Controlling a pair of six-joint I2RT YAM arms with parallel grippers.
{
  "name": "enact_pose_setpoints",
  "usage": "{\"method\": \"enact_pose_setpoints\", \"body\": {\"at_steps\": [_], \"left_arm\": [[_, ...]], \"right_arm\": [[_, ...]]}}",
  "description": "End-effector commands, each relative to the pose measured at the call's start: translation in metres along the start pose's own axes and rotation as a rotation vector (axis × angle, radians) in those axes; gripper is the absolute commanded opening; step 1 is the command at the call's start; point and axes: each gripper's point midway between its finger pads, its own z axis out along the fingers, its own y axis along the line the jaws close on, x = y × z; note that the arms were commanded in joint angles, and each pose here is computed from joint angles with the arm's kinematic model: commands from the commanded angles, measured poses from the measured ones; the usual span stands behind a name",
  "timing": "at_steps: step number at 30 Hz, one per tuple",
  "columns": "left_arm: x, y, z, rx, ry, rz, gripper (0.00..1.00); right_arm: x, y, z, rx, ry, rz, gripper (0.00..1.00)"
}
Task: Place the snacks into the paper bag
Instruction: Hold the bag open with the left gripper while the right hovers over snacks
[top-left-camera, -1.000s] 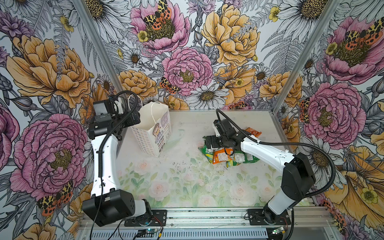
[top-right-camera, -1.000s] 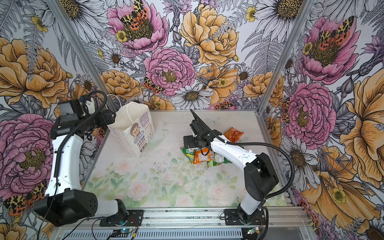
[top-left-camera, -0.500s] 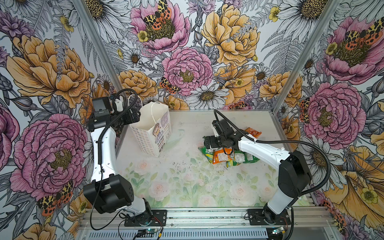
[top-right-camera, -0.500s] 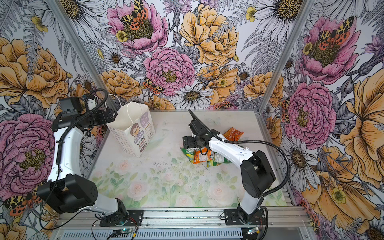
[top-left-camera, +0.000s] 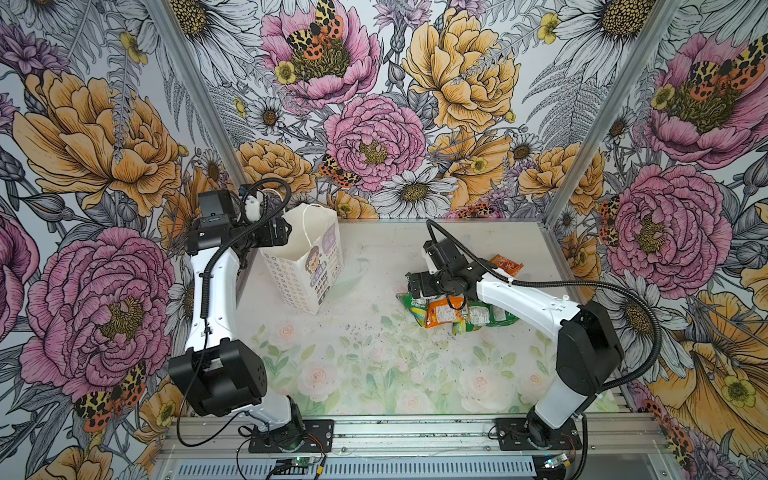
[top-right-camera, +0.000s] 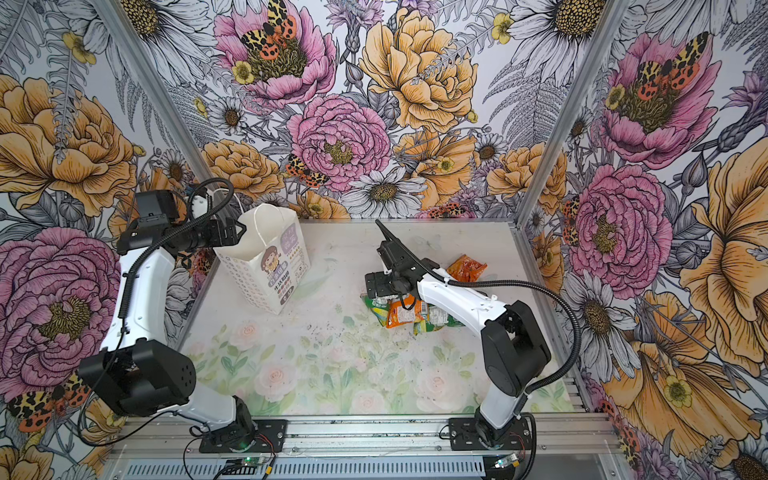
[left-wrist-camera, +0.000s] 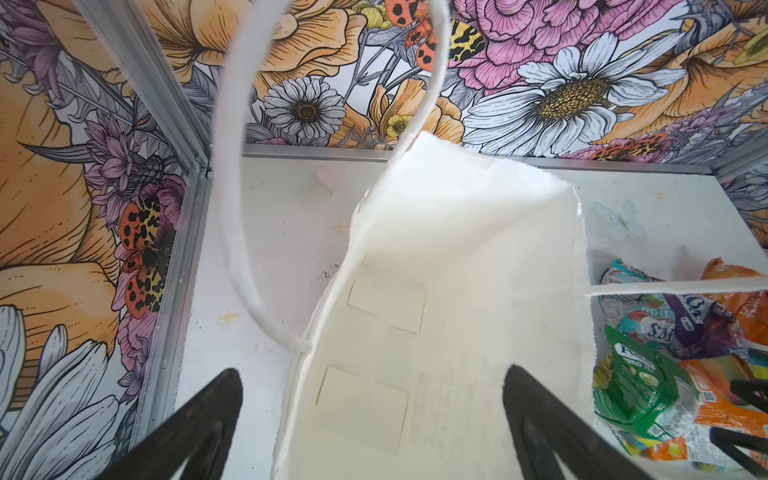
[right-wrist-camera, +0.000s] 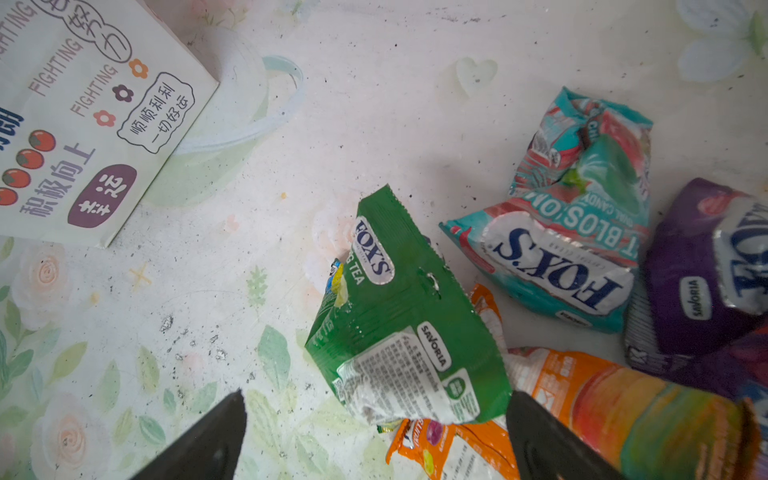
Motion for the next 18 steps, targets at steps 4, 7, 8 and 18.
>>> {"method": "enact_pose_setpoints", "body": {"at_steps": [4,7,8,18], "left_arm": [[-0.009,0.011,0.003,-0.056,-0.003,0.045,0.99],[-0.008,0.015,0.005,-0.076,0.004,0.055,0.99],[-0.008,0.015,0.005,-0.076,0.004,0.057,0.99],[-0.006,0.015,0.016,-0.071,0.014,0.056,0.94]], "right_arm": [[-0.008,0.002,-0.003,0.0,-0.019,-0.011,1.0],[-0.007,0.001,-0.003,0.001,-0.018,-0.011,1.0],[-0.006,0.001,-0.003,0.004,-0.016,-0.01,1.0],[-0.004,-0.002,-0.004,0.011,-0.017,-0.008,1.0]]}}
